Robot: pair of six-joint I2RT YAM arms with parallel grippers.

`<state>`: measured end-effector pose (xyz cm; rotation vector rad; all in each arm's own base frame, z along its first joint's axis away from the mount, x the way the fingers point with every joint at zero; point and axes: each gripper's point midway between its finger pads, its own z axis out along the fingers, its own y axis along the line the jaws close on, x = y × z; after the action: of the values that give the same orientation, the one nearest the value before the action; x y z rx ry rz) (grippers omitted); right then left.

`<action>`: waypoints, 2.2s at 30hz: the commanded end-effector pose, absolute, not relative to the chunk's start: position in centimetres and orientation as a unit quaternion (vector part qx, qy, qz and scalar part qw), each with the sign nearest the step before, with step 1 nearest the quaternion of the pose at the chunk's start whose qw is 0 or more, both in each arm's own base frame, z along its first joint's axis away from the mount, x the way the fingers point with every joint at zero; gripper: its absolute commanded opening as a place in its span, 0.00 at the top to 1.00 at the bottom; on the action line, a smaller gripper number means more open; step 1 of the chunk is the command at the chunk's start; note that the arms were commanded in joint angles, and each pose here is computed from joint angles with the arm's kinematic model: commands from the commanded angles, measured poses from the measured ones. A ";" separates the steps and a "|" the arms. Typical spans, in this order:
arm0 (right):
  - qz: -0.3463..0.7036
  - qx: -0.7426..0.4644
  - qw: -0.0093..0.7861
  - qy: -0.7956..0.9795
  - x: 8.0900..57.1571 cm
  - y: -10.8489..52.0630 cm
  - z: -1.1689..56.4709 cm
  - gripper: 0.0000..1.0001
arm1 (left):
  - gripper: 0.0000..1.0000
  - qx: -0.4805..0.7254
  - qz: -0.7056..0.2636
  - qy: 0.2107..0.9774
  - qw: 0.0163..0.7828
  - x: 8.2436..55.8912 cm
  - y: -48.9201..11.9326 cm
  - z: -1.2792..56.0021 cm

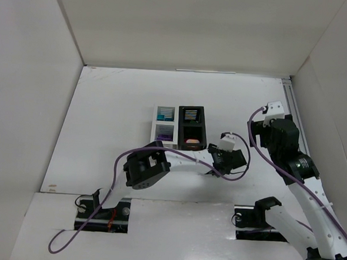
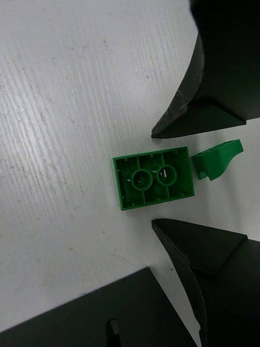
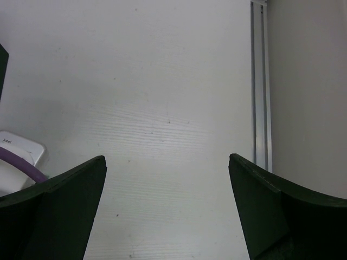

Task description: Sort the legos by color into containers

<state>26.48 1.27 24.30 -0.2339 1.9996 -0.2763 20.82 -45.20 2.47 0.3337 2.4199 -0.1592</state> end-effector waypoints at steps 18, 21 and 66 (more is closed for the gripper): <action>-0.125 -0.091 0.543 0.825 26.4 0.8 25.4 0.01 | 0.74 0.103 -0.064 0.887 0.446 25.2 -45.1 9.5; -0.125 -0.091 0.543 0.825 26.4 0.8 25.4 0.01 | 0.74 0.089 -0.074 0.868 0.483 26.4 -44.4 14.0; 0.081 -0.259 0.453 0.849 22.6 10.0 16.3 0.01 | 0.18 -0.005 -0.159 0.846 0.510 32.4 -30.2 23.9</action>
<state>23.51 6.65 17.71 -0.5870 2.1116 0.0145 33.81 -30.99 19.99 0.0397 2.1208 -0.3189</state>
